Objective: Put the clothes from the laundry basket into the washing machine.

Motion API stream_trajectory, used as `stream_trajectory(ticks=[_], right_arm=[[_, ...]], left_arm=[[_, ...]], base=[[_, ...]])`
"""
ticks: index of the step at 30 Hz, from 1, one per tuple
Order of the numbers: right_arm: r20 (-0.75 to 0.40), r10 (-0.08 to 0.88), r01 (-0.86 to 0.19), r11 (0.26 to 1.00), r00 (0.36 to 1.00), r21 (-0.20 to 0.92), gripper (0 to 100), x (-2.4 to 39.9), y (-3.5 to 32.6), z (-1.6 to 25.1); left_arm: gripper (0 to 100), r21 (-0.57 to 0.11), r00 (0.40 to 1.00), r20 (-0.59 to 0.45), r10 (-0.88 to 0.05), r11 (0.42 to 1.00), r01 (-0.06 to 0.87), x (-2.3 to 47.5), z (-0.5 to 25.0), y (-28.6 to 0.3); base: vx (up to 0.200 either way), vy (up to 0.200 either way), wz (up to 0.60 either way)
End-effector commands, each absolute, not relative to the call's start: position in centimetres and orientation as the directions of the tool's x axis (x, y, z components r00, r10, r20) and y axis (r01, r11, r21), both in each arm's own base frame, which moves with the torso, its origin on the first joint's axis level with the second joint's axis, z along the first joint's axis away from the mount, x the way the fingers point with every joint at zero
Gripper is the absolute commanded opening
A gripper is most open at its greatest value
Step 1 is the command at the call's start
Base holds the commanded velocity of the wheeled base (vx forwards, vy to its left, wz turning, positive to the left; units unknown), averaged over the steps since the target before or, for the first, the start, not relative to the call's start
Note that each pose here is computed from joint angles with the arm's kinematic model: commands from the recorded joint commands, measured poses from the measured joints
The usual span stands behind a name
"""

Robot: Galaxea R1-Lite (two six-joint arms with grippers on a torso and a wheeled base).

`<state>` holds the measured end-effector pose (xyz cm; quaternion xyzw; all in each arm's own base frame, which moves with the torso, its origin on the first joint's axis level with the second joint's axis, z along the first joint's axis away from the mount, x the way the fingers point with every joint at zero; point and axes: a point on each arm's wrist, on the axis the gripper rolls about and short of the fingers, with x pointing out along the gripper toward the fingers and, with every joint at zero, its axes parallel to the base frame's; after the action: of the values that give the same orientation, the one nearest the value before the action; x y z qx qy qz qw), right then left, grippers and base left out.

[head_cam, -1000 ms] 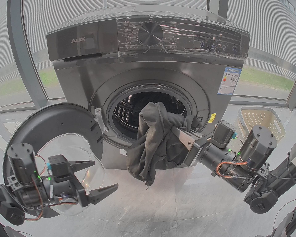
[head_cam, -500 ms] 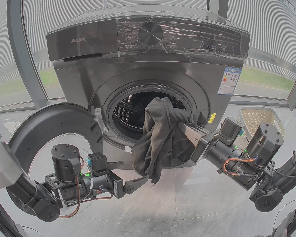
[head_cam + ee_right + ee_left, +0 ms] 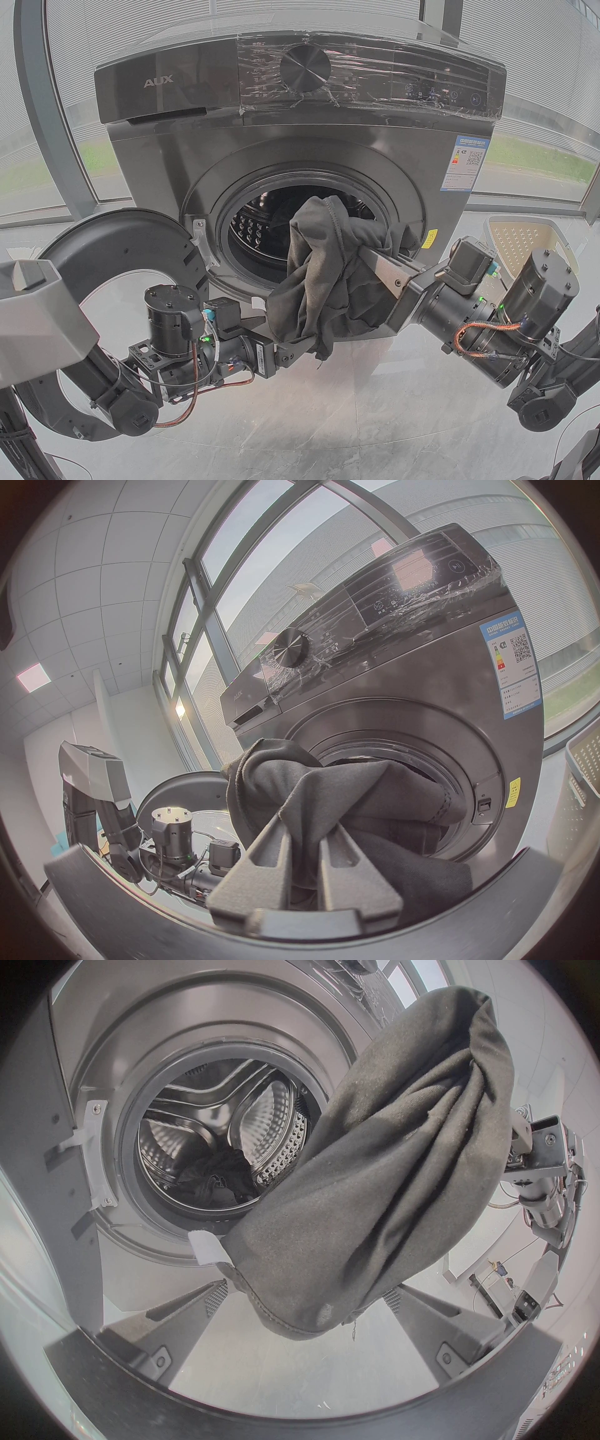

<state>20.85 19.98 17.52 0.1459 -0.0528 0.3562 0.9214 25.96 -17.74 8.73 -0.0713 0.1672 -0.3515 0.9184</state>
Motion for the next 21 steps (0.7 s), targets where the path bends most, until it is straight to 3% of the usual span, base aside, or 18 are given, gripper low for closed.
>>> stream_trajectory(ticks=[1,10,20,21], right_arm=[[0.202,0.643,-0.674,0.701,0.738,0.231,0,20.8,20.0,17.6],[0.202,0.643,-0.674,0.701,0.738,0.231,0,20.8,20.1,17.5],[0.199,0.644,-0.674,0.702,0.739,0.23,0,20.8,20.1,17.5],[0.198,0.644,-0.674,0.703,0.739,0.23,0,20.8,20.1,17.4]], left_arm=[[100,-0.253,0.691,-0.274,-0.669,0.743,0.619,26.6,7.4,-18.2],[100,-0.276,0.685,-0.25,-0.684,0.728,0.627,26.5,6.3,-18.9],[100,-0.353,0.701,-0.151,-0.697,0.7,0.621,27.1,7.6,-19.4],[0,-0.357,0.701,-0.146,-0.698,0.699,0.62,27.1,7.6,-19.5]], base=[[0.0,0.0,0.0],[0.0,0.0,0.0],[0.0,0.0,0.0],[0.0,0.0,0.0]])
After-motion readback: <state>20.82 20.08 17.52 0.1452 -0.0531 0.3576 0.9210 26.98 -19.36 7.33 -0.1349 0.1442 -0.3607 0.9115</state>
